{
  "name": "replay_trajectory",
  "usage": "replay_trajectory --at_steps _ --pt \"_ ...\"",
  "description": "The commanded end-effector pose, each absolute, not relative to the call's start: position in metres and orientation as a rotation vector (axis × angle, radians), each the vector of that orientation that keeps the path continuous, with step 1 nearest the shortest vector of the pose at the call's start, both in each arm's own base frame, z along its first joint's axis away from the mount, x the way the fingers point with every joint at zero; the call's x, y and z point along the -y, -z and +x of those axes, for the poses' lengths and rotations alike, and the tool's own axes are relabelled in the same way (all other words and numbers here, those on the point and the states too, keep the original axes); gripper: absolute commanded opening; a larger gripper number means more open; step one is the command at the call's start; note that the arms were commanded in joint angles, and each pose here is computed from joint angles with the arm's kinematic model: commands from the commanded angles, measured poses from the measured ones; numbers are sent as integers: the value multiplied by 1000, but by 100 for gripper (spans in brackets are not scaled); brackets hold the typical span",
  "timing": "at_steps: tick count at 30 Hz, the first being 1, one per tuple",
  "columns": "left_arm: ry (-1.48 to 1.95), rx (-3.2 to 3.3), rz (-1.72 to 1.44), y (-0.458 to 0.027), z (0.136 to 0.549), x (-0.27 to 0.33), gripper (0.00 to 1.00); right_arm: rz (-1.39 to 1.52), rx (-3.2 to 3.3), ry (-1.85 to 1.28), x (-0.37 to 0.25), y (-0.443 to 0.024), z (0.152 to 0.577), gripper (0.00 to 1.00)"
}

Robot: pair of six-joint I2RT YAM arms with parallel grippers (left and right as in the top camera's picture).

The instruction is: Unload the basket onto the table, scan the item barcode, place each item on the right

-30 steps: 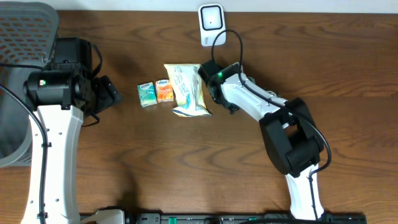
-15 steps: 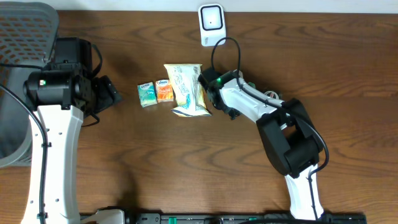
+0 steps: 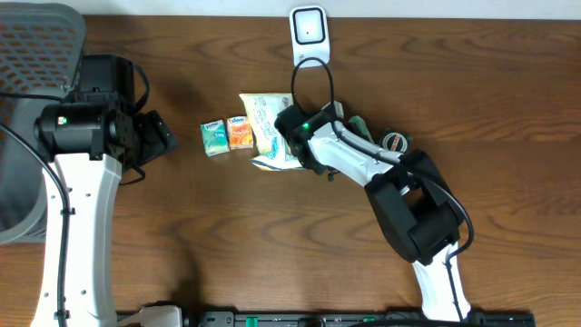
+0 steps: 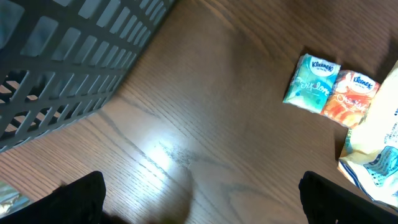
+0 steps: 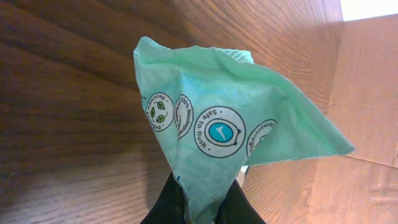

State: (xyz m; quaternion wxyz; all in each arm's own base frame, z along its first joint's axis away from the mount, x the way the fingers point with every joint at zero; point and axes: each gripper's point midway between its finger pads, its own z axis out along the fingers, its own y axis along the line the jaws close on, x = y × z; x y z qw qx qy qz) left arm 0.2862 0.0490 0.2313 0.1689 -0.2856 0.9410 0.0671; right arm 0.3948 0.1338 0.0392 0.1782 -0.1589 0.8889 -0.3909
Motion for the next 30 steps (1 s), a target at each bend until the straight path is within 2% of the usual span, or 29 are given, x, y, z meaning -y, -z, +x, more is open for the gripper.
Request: replay_trajectory --at_steps 1,6,11,16,20,26,27,30 --pt "-206 -2673 -832 -230 286 -52 98 -424 -2491 1172 -120 -39 397 4" --pt "-206 -2673 -832 -230 286 -52 98 -426 -2515 1161 -117 -31 393 6" --pt "-206 -2673 -832 -230 286 -52 98 -445 -2559 1138 -117 -19 384 14" --pt "-206 -2673 -832 -230 286 -52 98 -484 -2612 1085 -127 -13 374 40" --pt "-206 -2673 -832 -230 286 -52 98 -552 -2606 1094 -139 -16 366 52" --pt "-206 -2673 -832 -230 286 -52 98 -655 -2568 1077 -171 -30 357 56" --pt "-206 -2673 -832 -230 286 -52 98 -674 -2555 1075 -177 -34 356 48" --pt "-206 -2673 -832 -230 286 -52 98 -695 -2551 1058 -185 -34 352 41"
